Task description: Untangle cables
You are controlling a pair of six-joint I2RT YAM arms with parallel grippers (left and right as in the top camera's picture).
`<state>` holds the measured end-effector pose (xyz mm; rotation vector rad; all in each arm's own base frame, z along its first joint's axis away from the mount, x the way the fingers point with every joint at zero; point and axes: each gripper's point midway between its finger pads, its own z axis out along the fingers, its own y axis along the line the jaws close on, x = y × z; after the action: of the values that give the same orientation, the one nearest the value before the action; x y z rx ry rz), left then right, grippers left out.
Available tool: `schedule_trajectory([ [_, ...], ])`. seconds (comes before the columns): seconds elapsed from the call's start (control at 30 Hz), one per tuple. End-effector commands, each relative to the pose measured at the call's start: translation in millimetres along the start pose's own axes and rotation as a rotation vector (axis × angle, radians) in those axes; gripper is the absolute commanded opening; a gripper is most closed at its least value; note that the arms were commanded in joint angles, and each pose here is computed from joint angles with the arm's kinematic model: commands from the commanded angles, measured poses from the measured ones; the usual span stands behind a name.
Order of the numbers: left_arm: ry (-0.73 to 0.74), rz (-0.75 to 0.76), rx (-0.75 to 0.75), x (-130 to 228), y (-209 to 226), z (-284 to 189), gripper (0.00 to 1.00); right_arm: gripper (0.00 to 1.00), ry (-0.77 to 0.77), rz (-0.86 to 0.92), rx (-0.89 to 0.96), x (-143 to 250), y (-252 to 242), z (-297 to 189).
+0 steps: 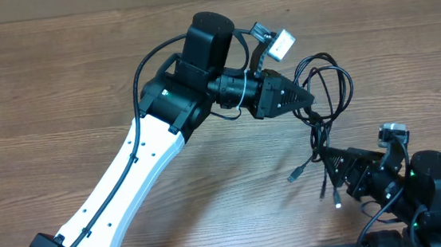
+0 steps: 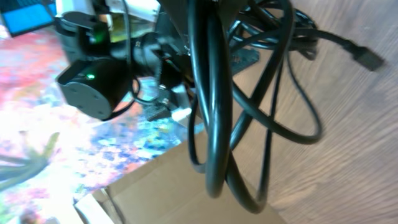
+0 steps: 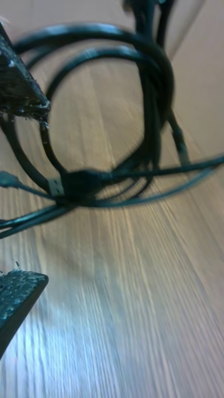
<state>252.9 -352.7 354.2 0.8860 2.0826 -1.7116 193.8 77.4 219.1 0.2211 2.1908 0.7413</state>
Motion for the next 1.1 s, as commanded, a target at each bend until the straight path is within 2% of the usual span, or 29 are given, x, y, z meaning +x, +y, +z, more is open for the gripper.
schedule_trajectory([
  [0.0,0.030,-0.024,0.110,0.2,-26.8,-3.7,0.04,0.77,-0.078,-0.007,0.081,-16.7,-11.1,-3.5],
  [0.2,0.038,0.054,0.128,3.2,-27.7,-6.4,0.04,0.77,-0.139,-0.036,0.041,-32.5,-1.3,-4.3],
  [0.4,0.111,0.067,0.289,16.0,-53.9,-14.0,0.04,0.77,-0.217,-0.043,0.112,-50.8,-11.5,-5.4],
  [0.53,0.145,0.068,0.358,21.9,-65.0,-18.3,0.04,0.77,-0.211,-0.040,0.126,-55.3,-14.7,1.4],
  [0.63,0.156,0.069,0.382,23.7,-68.5,-20.1,0.04,0.81,-0.185,-0.030,0.141,-55.8,-19.5,10.6],
  [0.93,0.093,0.063,0.338,8.5,-51.1,-40.2,0.04,0.81,-0.128,0.020,0.407,-50.5,-73.2,23.6],
  [1.07,0.054,0.036,0.302,-0.6,-39.3,-53.3,0.04,0.81,-0.106,0.026,0.425,-45.7,-77.2,24.4],
])
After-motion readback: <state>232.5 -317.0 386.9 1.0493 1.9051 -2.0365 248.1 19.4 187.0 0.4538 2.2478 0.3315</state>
